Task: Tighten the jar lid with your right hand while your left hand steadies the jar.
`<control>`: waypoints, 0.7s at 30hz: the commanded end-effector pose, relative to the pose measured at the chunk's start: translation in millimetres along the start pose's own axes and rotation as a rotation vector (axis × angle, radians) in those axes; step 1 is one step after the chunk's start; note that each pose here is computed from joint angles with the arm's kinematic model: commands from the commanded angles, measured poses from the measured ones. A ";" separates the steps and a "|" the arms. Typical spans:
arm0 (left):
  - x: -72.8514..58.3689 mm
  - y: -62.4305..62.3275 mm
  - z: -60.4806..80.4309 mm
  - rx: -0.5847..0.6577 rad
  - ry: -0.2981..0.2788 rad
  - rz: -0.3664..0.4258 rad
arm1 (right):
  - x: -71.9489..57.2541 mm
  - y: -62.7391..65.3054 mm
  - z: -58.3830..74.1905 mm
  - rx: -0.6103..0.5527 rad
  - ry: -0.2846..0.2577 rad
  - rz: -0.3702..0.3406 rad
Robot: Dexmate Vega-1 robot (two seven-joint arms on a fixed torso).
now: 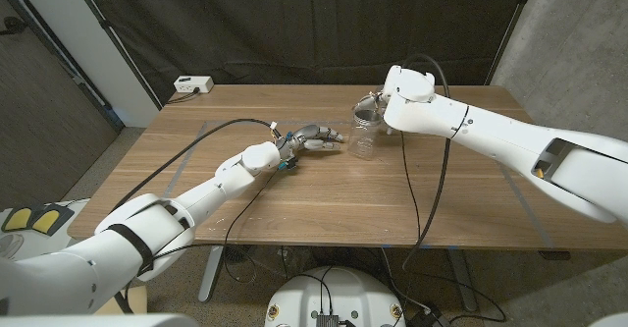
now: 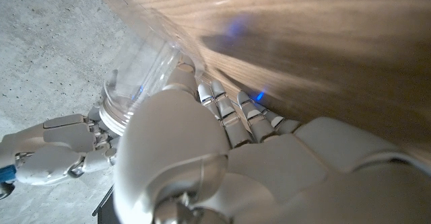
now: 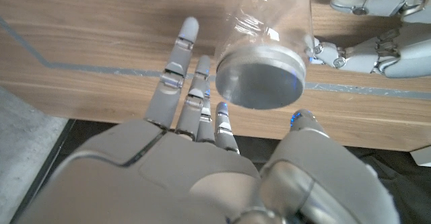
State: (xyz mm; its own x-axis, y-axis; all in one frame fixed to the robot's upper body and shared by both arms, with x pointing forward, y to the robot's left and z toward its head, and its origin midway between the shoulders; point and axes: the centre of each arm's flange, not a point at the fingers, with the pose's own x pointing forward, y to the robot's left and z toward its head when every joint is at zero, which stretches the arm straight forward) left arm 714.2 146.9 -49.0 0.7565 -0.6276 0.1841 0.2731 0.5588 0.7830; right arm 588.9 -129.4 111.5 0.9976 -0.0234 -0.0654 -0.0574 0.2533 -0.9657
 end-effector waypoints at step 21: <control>-26.8 46.0 39.4 -0.042 -0.156 0.143 | -36.3 0.4 -45.5 0.329 -0.513 -0.435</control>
State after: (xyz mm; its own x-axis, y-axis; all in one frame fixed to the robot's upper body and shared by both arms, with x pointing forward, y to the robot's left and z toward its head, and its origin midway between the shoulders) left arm 704.8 156.4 -32.6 0.7478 -0.6167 0.2458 0.2431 0.5989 0.7631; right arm 554.1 -140.9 113.2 0.9144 0.2031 0.3501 0.2565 0.3782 -0.8895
